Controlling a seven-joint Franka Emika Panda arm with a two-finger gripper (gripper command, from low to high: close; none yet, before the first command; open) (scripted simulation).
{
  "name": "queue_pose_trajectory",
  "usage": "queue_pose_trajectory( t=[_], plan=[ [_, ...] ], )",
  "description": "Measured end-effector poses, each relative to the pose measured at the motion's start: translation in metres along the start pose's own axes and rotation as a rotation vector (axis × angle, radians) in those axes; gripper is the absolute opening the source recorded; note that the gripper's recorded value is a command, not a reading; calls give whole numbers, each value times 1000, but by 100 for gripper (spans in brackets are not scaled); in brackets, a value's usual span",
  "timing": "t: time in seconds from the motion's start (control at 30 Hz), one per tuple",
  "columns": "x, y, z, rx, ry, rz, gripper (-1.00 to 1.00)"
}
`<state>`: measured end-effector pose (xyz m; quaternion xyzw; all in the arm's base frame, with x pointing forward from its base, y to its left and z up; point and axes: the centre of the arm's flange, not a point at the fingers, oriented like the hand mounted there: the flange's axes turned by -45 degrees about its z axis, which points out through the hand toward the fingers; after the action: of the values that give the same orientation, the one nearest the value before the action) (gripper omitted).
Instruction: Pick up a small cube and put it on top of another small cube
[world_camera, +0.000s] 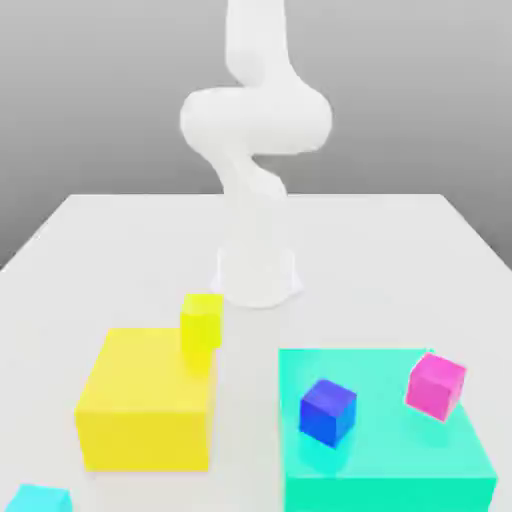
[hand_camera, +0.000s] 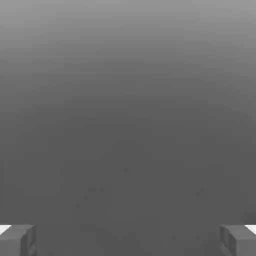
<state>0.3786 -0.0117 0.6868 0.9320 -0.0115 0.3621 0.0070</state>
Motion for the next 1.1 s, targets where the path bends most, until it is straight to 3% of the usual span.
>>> queue_pose_trajectory(
  t=[0.27,0.53,1.0,1.1],
  plan=[
    [2,47,132,-54,-193,11,0],
    [-34,105,259,-78,-383,34,0],
    [-191,207,447,-49,-705,105,0],
    [-228,216,482,-41,-736,114,0]
  ],
)
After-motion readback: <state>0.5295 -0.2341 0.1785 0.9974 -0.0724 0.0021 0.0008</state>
